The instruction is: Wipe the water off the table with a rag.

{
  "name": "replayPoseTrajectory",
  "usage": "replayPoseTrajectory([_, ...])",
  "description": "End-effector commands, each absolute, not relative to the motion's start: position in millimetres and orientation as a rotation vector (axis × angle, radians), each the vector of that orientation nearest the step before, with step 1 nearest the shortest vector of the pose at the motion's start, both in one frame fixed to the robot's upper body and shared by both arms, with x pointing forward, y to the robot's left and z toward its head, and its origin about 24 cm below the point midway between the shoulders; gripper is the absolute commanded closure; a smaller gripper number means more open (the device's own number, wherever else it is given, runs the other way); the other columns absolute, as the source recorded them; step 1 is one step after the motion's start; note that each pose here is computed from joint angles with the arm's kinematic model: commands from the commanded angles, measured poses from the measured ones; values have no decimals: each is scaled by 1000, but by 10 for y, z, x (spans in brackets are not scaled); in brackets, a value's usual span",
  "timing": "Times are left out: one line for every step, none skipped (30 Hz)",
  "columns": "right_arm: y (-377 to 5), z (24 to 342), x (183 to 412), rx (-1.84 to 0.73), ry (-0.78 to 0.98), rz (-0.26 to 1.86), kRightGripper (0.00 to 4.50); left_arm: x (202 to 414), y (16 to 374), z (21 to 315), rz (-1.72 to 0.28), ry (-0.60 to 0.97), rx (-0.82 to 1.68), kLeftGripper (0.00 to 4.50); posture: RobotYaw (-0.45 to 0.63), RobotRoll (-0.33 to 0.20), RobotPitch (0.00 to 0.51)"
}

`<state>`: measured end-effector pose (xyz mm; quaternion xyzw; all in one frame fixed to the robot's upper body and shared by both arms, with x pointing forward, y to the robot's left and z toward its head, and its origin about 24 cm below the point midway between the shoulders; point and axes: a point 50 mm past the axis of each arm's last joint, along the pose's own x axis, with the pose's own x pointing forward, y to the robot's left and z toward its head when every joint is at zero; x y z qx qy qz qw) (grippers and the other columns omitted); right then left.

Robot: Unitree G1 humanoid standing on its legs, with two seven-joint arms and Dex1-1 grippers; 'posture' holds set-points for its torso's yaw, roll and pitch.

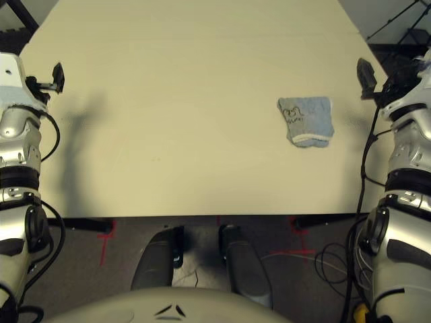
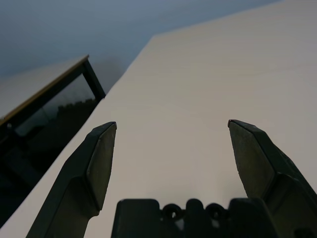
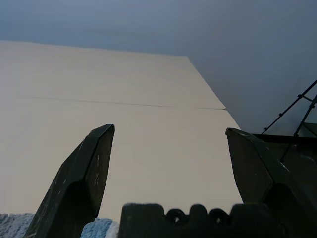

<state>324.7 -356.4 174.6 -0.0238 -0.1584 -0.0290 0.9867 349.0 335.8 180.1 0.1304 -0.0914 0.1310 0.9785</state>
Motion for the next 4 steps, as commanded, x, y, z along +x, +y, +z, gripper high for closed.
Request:
replayPoseTrajectory([-3626,1625,3191,-28,-307,-111,27,3444,3412,1728,269,-144,259,0,224,0,159])
replayPoseTrajectory([-3632,1609,3186,-20,-306,-121,27,3439,3403,1719,259,-143,255,0,224,0,159])
replayPoseTrajectory([-3639,1596,3182,-8,-307,-132,27,3435,3394,1713,248,-143,245,0,224,0,159])
replayPoseTrajectory([-3643,1588,3179,-1,-307,-138,27,3433,3386,1711,238,-144,236,0,224,0,159])
